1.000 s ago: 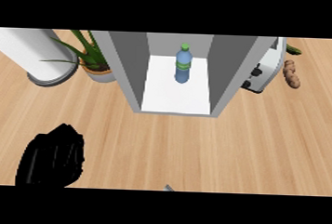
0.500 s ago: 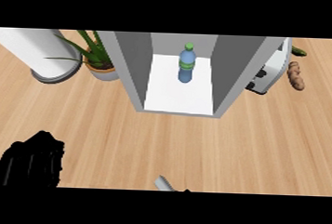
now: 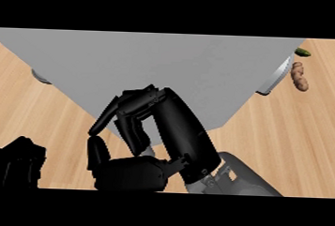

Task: Pick up the bottled water, place it into the cabinet and close the cabinet

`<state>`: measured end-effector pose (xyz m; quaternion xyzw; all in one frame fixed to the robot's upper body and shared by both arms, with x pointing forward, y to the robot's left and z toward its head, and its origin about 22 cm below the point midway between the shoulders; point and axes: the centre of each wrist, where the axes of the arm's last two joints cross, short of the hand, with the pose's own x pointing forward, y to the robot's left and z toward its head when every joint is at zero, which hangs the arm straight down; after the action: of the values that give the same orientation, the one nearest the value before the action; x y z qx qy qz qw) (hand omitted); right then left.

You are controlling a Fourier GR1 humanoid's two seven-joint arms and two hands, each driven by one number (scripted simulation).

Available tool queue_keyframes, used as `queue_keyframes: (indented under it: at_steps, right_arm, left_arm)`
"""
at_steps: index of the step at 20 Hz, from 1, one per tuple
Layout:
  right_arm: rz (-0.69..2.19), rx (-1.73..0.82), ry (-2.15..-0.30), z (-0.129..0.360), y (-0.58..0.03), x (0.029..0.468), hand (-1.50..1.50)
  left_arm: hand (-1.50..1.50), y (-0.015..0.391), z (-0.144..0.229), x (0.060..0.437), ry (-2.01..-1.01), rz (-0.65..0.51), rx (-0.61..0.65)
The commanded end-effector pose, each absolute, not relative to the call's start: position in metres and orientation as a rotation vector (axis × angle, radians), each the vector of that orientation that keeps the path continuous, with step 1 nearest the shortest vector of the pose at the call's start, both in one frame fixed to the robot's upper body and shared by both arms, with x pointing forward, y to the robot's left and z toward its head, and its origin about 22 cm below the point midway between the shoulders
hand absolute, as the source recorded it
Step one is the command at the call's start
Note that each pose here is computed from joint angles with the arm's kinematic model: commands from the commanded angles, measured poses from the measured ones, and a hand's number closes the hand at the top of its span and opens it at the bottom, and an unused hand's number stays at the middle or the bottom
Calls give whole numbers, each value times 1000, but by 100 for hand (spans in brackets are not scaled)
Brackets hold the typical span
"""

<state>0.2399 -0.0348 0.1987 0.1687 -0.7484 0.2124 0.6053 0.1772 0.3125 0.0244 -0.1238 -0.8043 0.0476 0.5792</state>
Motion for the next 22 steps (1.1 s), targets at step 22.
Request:
queue_keyframes:
  at_steps: [22]
  right_arm:
    - [454,362,-1643,162,-119,397,150]
  left_arm:
    - [150,336,35,178,-1903,85,-317]
